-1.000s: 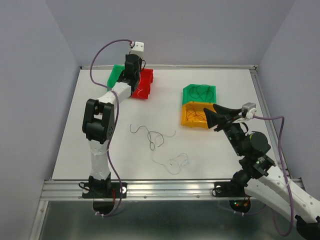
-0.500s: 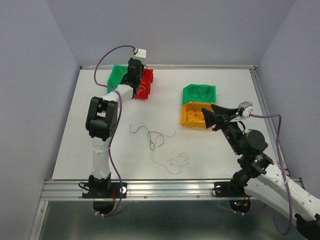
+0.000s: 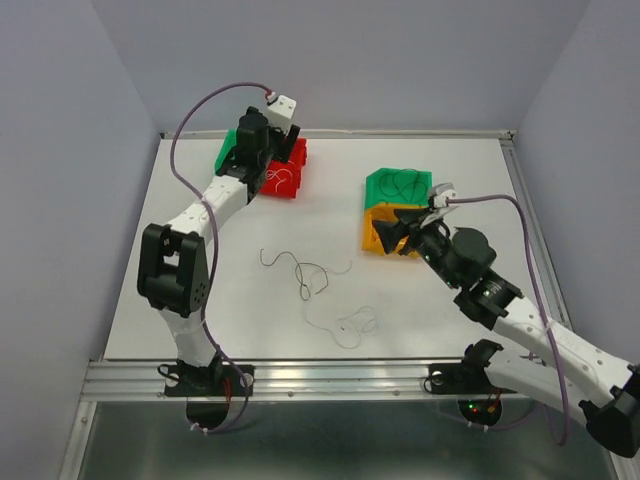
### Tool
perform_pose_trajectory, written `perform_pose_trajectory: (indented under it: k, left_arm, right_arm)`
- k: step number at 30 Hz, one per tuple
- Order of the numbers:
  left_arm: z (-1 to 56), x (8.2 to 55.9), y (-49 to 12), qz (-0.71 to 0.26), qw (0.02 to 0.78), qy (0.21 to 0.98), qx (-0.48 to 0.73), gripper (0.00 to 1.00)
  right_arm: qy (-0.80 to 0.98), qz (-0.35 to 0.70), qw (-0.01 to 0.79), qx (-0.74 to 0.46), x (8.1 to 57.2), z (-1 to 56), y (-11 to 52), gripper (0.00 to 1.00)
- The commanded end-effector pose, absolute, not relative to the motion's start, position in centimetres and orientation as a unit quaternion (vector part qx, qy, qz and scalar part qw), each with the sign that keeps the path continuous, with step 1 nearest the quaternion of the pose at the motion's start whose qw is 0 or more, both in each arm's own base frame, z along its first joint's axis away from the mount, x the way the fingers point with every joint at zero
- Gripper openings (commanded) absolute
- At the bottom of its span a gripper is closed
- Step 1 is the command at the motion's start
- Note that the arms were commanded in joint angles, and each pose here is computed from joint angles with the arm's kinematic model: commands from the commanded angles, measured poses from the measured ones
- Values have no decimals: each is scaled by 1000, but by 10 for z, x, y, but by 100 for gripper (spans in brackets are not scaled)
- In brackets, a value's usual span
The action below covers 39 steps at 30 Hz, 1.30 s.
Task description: Untangle the cables
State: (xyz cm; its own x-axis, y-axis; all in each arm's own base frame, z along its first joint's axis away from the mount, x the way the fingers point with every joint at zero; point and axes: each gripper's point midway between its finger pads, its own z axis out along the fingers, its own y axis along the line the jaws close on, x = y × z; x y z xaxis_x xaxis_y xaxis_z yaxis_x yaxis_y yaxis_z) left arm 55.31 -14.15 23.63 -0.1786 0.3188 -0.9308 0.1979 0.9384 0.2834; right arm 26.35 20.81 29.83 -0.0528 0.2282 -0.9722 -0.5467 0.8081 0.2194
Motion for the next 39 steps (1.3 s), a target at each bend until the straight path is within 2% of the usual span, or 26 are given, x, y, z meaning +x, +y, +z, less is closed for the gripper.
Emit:
perform_pose_trajectory:
  k: [1,3,5,8,12,15,21,29,31,39]
  left_arm:
    - [218,473,-189,-37,539,759,364,88]
    - [192,421,-199,-72,499,737,451,99]
    - [168,380,-201,-69,469,723,502,99]
    - [146,342,-202,-55,437,724,531,99]
    - [128,305,-193,-62,395,719,568,99]
    - [114,284,-179,-44,370,676,636,99]
    - [92,285,-163,25,366,598,712,99]
    - [83,298,-182,3,347,574,742,99]
    - [80,296,-190,-9,350,546,762,96]
    - [84,289,-208,-23,368,484,794,94]
  right_arm:
    - [689,302,639,-160,265,302,232,66]
    - [692,299,638,-157,268,301,232,67]
    - [696,292,639,-148,271,299,229,68]
    - [701,289,634,-147,271,295,228,69]
    - [716,286,621,-140,272,291,229,69]
    - [717,275,627,-128,275,291,223,69]
    - [714,280,627,-139,272,292,225,70]
    - [711,282,628,-147,270,293,226,70]
    - [709,284,628,-149,268,294,226,70]
    - [706,285,629,-161,266,293,226,70]
